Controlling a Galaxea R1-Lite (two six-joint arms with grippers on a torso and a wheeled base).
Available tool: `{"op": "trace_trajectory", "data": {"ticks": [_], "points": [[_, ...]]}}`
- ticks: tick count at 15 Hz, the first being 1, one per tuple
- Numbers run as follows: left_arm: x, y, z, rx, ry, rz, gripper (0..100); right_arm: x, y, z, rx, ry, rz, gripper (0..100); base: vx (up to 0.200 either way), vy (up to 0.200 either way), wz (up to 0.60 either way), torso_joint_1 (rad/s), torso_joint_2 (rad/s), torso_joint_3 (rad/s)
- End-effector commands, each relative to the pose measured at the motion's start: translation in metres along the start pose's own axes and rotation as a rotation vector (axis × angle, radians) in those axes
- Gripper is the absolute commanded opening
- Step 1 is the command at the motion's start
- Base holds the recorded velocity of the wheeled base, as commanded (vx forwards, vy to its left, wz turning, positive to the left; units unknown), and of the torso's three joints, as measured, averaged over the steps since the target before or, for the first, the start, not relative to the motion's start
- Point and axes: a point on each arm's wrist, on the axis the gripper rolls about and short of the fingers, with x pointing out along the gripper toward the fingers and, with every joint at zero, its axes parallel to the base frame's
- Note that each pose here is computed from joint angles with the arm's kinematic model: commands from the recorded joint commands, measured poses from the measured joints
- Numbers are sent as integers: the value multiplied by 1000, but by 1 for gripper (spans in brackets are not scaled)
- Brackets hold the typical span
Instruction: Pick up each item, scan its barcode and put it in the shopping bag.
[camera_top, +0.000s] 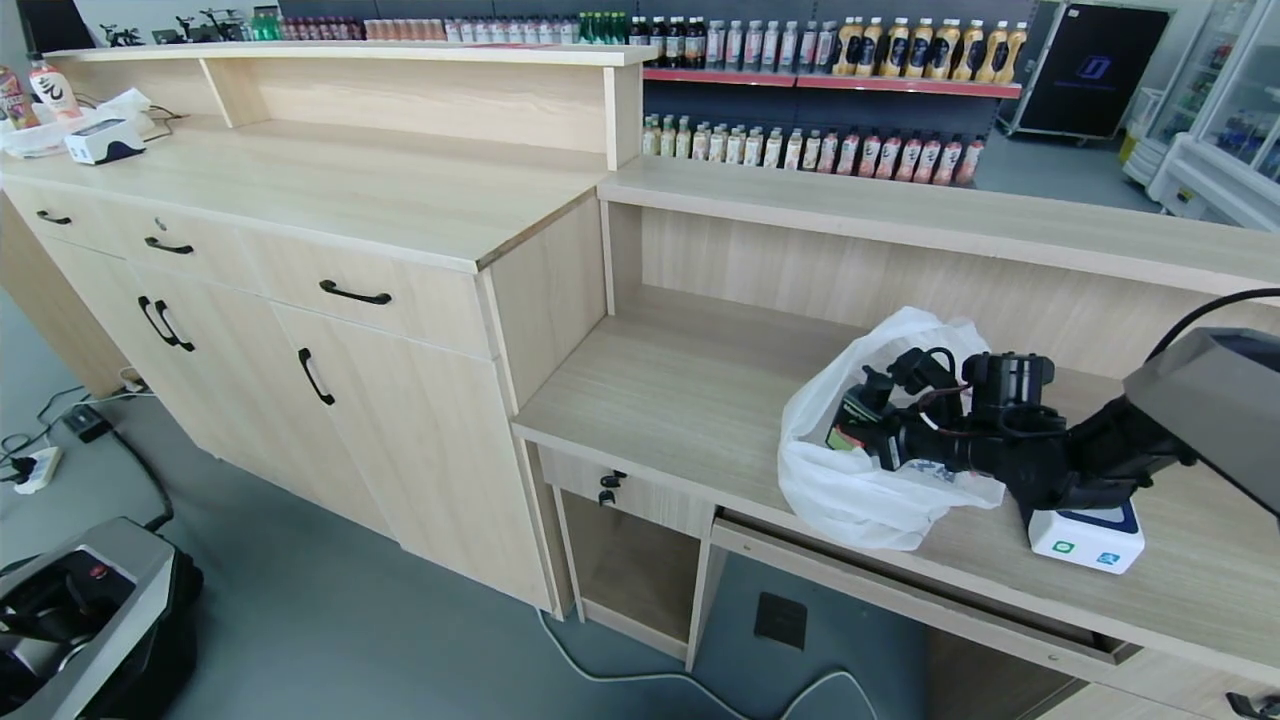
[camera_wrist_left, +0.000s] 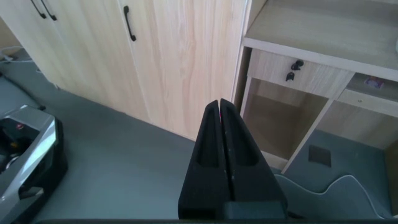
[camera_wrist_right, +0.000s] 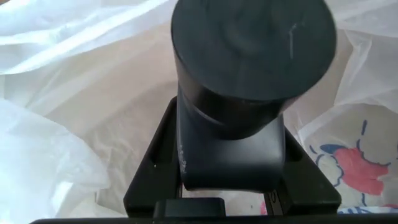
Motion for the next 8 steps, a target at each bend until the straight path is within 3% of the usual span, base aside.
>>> {"op": "trace_trajectory", "data": {"ticks": [1,8], "points": [[0,0,0,0,0,0,0,7,2,-6,2,9,11,0,0,0,0,0,0,0],[0,0,0,0,0,0,0,19,6,-23,6,35,24,0,0,0,0,0,0,0]]}}
